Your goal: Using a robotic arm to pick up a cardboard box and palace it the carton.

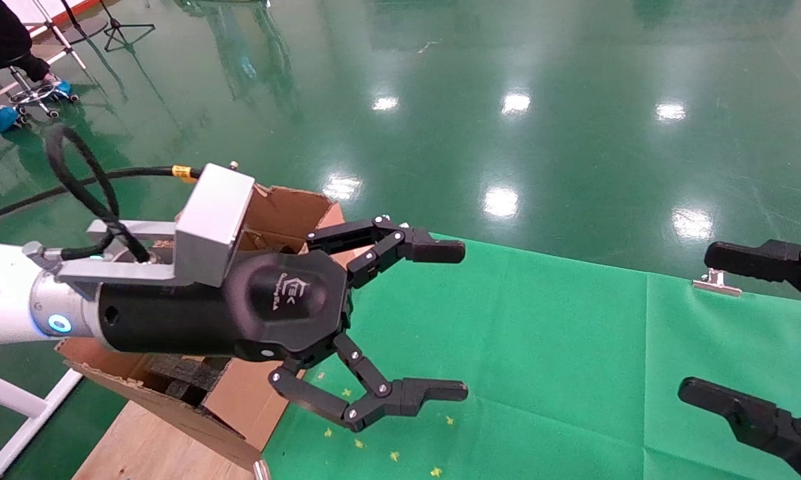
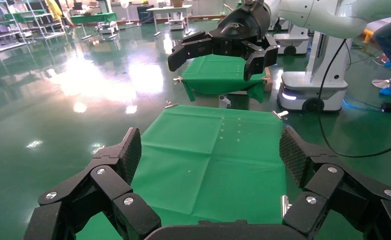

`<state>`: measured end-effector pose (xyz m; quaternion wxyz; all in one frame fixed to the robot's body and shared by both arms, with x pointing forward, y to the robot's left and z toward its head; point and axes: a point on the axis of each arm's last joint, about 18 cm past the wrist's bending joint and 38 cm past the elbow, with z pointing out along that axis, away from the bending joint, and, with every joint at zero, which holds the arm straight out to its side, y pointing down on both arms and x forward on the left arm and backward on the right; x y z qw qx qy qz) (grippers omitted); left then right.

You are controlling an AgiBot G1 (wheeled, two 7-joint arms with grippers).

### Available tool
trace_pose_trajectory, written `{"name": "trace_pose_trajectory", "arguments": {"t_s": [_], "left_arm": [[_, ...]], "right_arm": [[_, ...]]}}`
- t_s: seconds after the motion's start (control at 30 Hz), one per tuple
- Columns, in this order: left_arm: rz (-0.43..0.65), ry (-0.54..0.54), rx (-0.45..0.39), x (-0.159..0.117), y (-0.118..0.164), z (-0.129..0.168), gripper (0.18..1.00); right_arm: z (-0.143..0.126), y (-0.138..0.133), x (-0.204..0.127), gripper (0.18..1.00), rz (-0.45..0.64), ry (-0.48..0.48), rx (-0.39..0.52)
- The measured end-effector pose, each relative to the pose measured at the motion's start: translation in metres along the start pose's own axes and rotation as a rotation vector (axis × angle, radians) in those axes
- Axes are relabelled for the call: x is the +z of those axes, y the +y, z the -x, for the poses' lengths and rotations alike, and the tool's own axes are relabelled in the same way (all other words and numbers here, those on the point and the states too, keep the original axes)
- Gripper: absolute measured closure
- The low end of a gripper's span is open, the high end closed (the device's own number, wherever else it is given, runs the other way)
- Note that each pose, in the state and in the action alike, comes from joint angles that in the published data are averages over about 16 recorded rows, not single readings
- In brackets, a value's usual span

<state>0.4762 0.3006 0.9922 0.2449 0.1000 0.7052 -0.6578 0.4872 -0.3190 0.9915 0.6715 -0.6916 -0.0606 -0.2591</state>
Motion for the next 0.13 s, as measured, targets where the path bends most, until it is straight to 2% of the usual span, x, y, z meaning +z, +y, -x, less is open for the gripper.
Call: {"name": "trace_pose_trajectory", "arguments": {"t_s": [0.13], "left_arm": [[0.000,0.000,0.000,0.0000,0.0000,0.0000,0.183]], "right_arm": [[0.0000,0.0000,0.0000,0.178,0.000,0.000,0.000]]}}
